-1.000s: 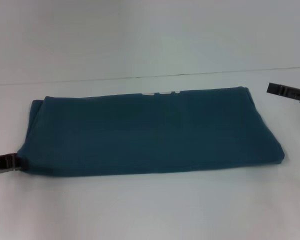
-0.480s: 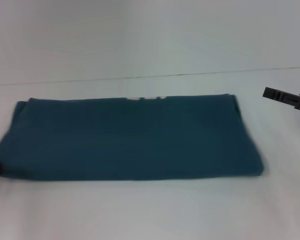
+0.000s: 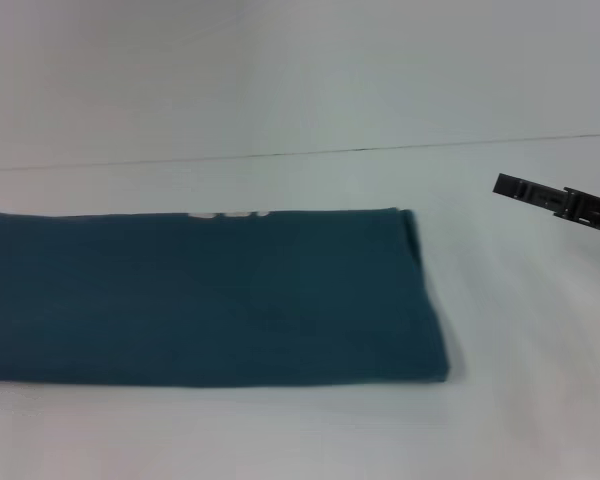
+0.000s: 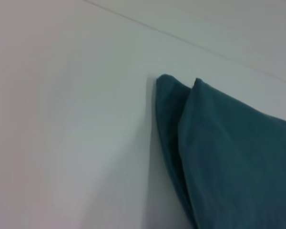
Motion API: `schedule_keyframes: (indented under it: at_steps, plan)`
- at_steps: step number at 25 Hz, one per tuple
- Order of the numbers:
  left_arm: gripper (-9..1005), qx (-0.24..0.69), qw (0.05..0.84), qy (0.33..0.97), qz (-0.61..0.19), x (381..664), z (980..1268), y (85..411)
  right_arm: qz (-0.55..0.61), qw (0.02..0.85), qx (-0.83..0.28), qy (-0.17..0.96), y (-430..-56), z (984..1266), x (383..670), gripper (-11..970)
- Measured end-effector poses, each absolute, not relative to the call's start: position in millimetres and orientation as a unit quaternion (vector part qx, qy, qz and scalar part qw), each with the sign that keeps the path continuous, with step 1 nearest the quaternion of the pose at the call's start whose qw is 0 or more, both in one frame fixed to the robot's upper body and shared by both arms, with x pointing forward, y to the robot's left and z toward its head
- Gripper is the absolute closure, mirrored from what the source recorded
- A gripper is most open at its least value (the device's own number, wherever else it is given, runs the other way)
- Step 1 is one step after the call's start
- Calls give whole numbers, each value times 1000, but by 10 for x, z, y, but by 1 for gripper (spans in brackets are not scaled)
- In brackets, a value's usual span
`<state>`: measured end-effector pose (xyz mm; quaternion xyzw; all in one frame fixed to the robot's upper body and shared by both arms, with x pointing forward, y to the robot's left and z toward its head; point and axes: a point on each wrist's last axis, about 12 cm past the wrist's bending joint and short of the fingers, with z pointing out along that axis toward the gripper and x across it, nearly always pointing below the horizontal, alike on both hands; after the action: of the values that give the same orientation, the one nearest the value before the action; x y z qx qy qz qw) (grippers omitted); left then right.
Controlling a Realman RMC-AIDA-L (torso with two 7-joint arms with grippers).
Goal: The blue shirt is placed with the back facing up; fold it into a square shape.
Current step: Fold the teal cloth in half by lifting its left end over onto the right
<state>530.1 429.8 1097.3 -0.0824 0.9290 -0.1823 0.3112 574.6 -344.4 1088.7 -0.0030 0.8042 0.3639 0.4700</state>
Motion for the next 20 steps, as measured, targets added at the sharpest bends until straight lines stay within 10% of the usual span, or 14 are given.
schedule_keyframes:
  at_steps: [9, 20]
  plan:
    - [970, -41, 335, 908, -249, 5430, 11172, 4121, 373, 463, -4, 804, -3387, 10842, 5726, 55]
    - [970, 183, 344, 776, -496, 5981, 11610, 2208, 347, 466, -3, 814, -3590, 10765, 5573, 57]
